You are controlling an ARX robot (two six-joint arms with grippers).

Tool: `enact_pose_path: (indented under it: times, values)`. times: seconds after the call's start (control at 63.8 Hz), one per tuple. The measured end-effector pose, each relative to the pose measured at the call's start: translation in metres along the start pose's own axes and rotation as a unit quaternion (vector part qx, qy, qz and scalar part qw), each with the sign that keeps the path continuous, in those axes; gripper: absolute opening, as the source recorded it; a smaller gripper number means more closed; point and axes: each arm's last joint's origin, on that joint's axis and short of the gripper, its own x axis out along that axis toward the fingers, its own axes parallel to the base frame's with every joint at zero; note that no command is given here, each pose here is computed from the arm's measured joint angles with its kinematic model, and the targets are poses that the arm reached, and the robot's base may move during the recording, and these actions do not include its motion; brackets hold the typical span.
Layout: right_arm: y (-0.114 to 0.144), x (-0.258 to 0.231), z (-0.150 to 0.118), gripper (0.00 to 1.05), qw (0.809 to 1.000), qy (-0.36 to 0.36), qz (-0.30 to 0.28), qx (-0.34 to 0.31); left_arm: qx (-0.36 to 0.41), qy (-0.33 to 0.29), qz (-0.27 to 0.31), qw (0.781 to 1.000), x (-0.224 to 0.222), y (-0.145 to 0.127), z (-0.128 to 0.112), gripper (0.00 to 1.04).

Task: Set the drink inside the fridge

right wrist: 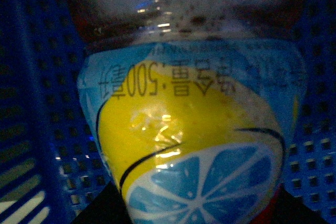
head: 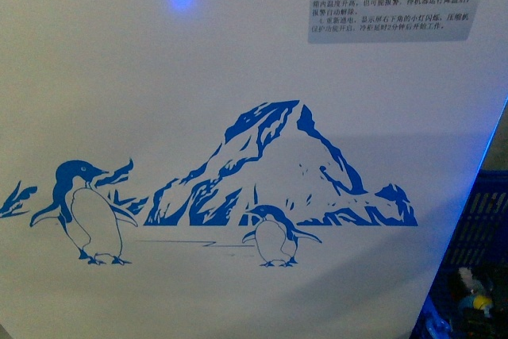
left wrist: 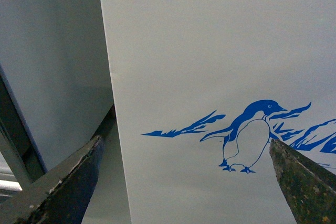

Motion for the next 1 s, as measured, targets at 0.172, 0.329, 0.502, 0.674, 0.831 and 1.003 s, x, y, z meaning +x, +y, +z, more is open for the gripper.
enact_pose_path:
  times: [0.172, 0.329, 0.502, 0.674, 0.831, 1.003]
  values:
    - [-0.003, -0.053, 0.035, 0.37, 0.998, -0.063, 0.01, -0.007, 0.0, 0.0, 0.0, 1.0, 0.0, 0.0, 0.0, 0.97]
    - [-0.007, -0.148, 0.071, 0.37, 0.987, -0.156, 0.035, -0.022, 0.0, 0.0, 0.0, 1.0, 0.0, 0.0, 0.0, 0.97]
    - [-0.009, -0.243, 0.073, 0.37, 0.97, -0.235, 0.057, -0.035, 0.0, 0.0, 0.0, 1.0, 0.0, 0.0, 0.0, 0.97]
    - [-0.008, -0.33, 0.057, 0.37, 0.947, -0.308, 0.08, -0.031, 0.0, 0.0, 0.0, 1.0, 0.0, 0.0, 0.0, 0.97]
    - [-0.006, -0.393, 0.031, 0.37, 0.927, -0.361, 0.099, -0.014, 0.0, 0.0, 0.0, 1.0, 0.0, 0.0, 0.0, 0.97]
    - [-0.003, -0.435, -0.001, 0.37, 0.907, -0.412, 0.089, -0.011, 0.0, 0.0, 0.0, 1.0, 0.0, 0.0, 0.0, 0.97]
